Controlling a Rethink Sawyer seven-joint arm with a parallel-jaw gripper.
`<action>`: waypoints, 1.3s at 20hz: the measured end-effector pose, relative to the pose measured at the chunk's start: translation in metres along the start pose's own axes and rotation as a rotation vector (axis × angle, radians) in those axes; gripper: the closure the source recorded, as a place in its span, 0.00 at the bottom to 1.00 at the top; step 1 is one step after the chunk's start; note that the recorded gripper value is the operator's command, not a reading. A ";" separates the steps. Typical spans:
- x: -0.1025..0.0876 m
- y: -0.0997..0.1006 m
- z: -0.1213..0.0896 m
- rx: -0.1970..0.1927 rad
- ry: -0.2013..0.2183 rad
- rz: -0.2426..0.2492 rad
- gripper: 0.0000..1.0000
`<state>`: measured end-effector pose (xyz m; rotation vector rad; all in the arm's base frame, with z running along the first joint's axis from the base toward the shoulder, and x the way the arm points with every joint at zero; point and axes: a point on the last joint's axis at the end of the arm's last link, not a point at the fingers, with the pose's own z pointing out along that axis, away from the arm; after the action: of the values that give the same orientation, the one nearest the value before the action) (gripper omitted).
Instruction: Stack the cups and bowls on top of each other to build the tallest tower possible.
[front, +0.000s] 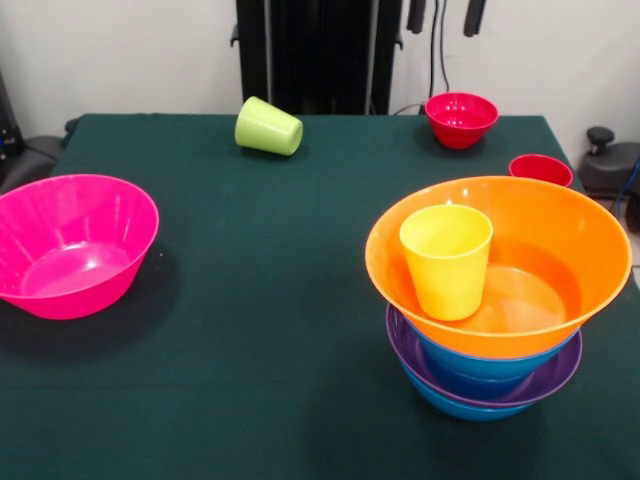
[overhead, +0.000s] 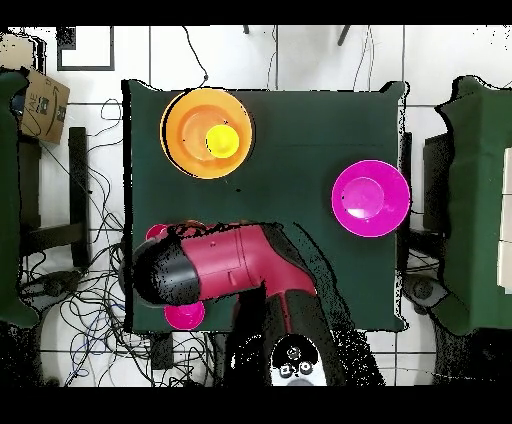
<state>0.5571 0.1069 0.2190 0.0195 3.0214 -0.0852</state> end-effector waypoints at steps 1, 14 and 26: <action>0.001 -0.003 0.002 0.002 0.000 0.006 0.00; 0.033 0.002 0.026 0.045 0.038 -0.019 0.00; 0.058 0.024 0.056 0.058 0.067 -0.059 0.00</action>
<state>0.5062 0.1279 0.1558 -0.0623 3.0858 -0.1806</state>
